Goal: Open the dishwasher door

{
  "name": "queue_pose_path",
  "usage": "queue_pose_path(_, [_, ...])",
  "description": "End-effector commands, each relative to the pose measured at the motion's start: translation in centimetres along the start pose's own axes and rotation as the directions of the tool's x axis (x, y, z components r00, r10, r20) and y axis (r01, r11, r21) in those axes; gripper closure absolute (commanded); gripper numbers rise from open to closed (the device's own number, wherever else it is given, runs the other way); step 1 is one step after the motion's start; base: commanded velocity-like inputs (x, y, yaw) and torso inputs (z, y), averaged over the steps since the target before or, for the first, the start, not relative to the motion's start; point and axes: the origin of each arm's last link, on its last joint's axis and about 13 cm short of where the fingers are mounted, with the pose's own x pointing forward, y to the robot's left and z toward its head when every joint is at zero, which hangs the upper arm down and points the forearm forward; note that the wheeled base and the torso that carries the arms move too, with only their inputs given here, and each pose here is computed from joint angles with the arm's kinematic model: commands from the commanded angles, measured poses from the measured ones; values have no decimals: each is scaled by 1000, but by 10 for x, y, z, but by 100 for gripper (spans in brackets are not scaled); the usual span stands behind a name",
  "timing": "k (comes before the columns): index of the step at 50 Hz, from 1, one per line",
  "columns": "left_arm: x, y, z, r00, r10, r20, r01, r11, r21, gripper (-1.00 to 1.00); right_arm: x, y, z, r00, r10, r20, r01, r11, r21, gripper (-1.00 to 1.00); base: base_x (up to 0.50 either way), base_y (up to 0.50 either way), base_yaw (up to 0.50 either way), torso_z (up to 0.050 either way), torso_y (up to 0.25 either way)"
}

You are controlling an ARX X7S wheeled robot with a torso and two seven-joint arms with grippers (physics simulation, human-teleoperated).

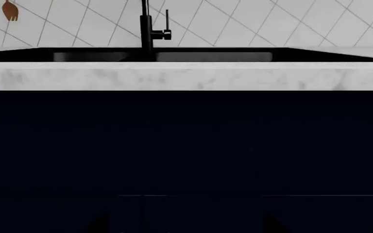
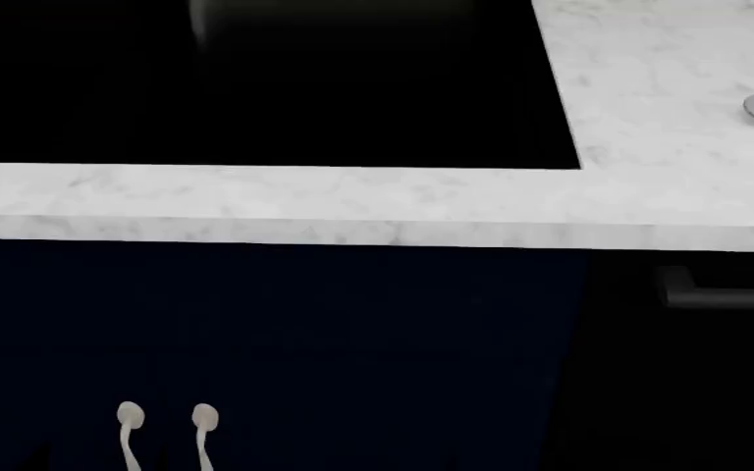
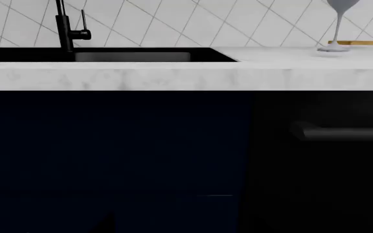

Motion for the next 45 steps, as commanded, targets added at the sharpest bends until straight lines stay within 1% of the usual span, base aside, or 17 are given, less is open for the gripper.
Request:
queue_pose_path(1, [0, 0, 0, 1000, 0, 0, 0, 1000, 0, -100, 0, 0, 0, 1000, 0, 0, 0, 1000, 0, -100, 0, 0, 0, 0, 0])
queue_pose_path(3, [-1, 0, 1, 1000, -1, 2, 1, 1000, 0, -100, -1, 1, 2, 1000, 6, 6, -6, 1000, 4, -100, 0, 0, 0, 0, 0])
queue_pose_path(5, [0, 0, 3, 1000, 0, 11, 0, 1000, -1, -100, -1, 2, 3, 1000, 14, 9, -14, 1000, -11, -100, 0, 0, 0, 0, 0])
queue_pose_path(8, [0, 0, 4, 1000, -4, -3, 4, 1000, 3, -100, -3, 3, 2, 1000, 22, 5, -22, 1000, -9, -100, 0, 0, 0, 0, 0])
queue_pose_path(11, [0, 0, 5, 1000, -6, 11, 6, 1000, 7, -100, -4, 4, 5, 1000, 28, 12, -27, 1000, -15, -100, 0, 0, 0, 0, 0])
queue_pose_path(15, [0, -2, 2, 1000, -11, 15, 11, 1000, 17, -100, -6, 4, 4, 999, 38, 15, -38, 999, -6, -100, 0, -125, 0, 0, 0])
queue_pose_path(27, [1, -2, 2, 1000, -9, 27, 8, 1000, 29, -100, -7, 3, 5, 999, 48, 20, -48, 999, 8, -100, 0, -499, 0, 0, 0])
queue_pose_path(45, [1, -2, 1, 999, -10, 37, 9, 999, 39, -100, -9, 3, 8, 998, 49, 28, -49, 999, 10, -100, 0, -500, 0, 0, 0])
